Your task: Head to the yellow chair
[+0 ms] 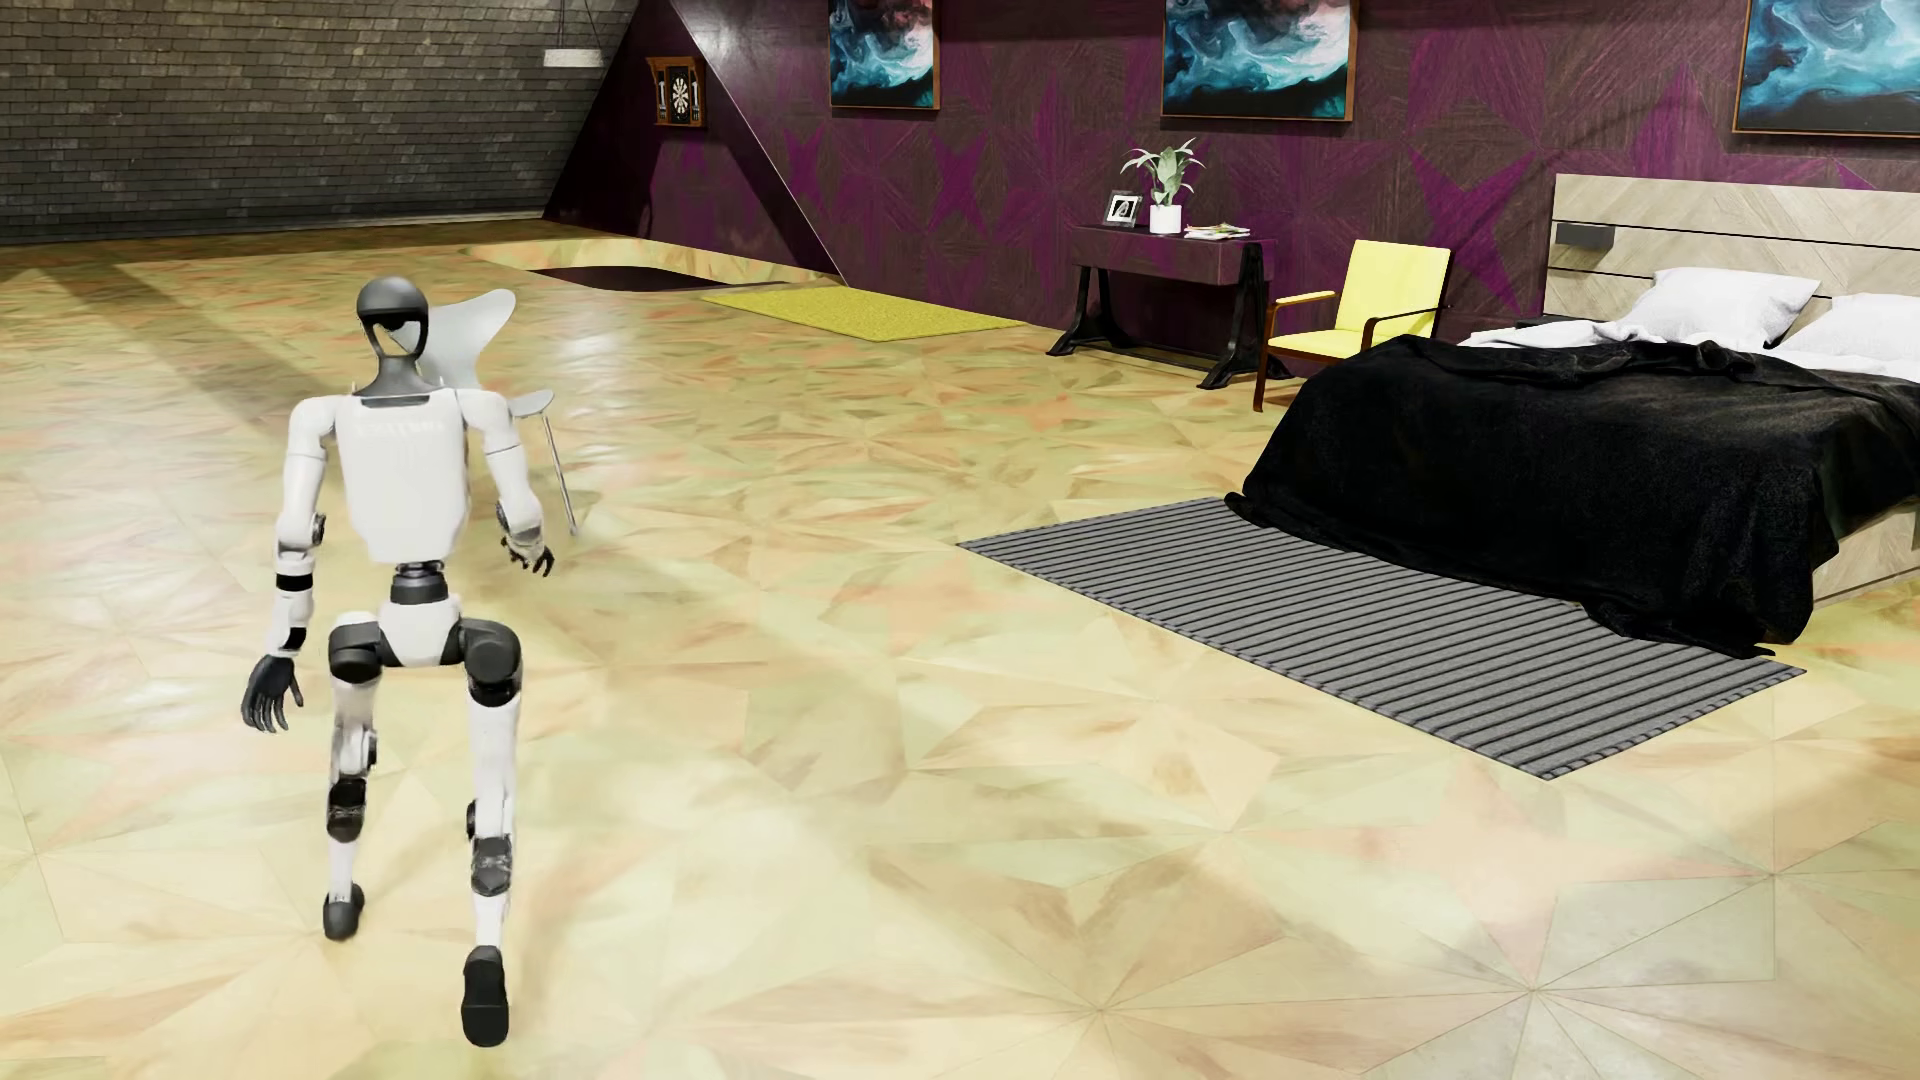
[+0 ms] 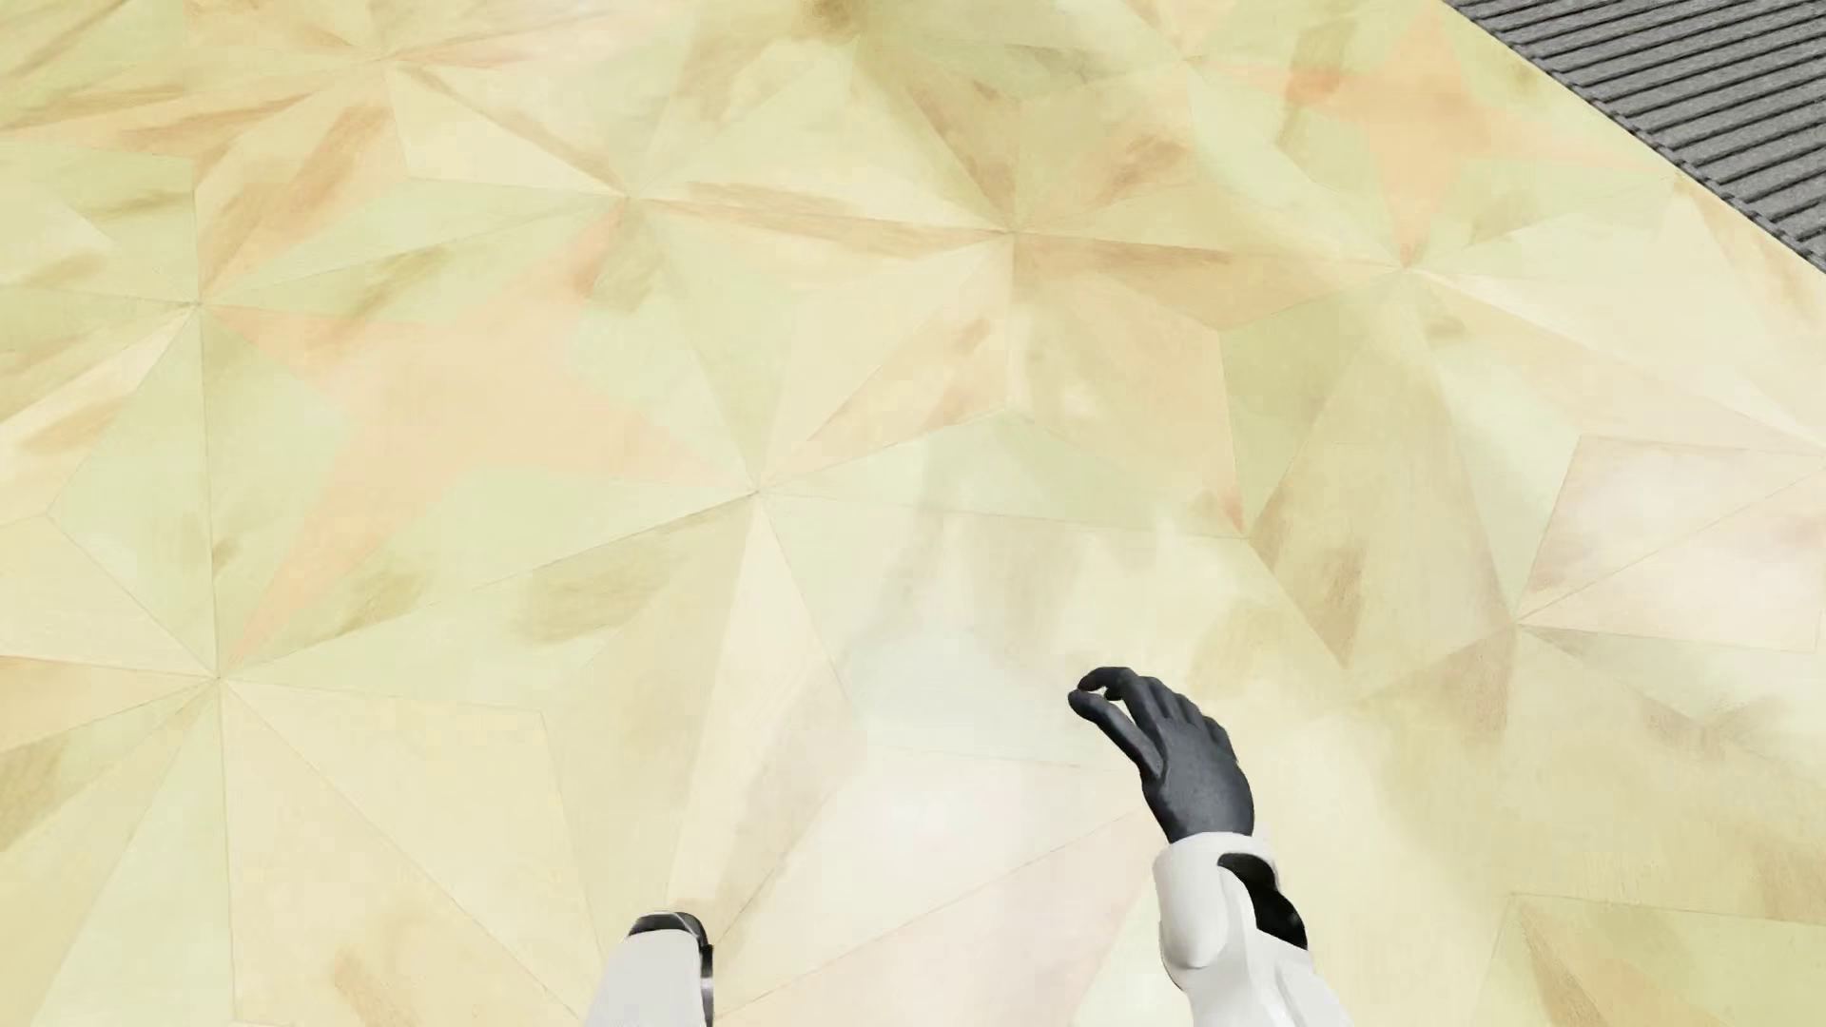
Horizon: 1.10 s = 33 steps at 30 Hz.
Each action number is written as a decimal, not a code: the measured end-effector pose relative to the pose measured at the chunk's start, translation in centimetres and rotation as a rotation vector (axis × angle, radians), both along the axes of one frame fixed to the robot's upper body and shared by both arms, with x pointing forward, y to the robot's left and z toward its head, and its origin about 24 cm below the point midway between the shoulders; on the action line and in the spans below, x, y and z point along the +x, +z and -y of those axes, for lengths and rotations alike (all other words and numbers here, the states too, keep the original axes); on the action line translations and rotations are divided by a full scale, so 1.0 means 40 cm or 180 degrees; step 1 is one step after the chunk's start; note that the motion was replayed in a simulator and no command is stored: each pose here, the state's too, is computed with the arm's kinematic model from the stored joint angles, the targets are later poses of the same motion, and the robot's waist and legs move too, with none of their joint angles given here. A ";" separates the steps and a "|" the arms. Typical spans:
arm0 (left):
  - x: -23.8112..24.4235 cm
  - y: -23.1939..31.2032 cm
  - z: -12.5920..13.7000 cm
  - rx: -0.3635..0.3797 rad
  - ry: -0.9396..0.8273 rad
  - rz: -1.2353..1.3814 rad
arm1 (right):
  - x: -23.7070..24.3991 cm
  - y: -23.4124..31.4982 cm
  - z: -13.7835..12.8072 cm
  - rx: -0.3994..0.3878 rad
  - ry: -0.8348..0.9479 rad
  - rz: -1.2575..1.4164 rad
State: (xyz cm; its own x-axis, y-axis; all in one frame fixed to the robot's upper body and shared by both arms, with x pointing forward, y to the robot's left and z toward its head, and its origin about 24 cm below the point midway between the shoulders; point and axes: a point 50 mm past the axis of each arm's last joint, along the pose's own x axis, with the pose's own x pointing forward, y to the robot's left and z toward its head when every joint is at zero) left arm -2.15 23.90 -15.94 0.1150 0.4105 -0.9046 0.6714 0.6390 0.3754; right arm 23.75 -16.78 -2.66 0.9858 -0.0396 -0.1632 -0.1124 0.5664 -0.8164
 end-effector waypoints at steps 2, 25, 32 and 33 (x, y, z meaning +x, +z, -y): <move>0.115 -0.016 0.043 -0.0049 -0.0682 -0.0090 | -0.092 -0.130 -0.012 -0.0369 0.0029 -0.0960; 0.132 -0.011 0.100 -0.0696 -0.0859 0.0172 | 0.148 0.135 -0.200 -0.0152 0.0904 0.0685; 0.175 -0.018 0.157 -0.0690 -0.0479 0.0418 | -0.034 -0.152 -0.068 -0.0582 0.0408 -0.1285; 0.247 -0.004 0.151 -0.0568 -0.0662 0.0686 | -0.109 -0.227 -0.042 -0.0811 0.0390 -0.1986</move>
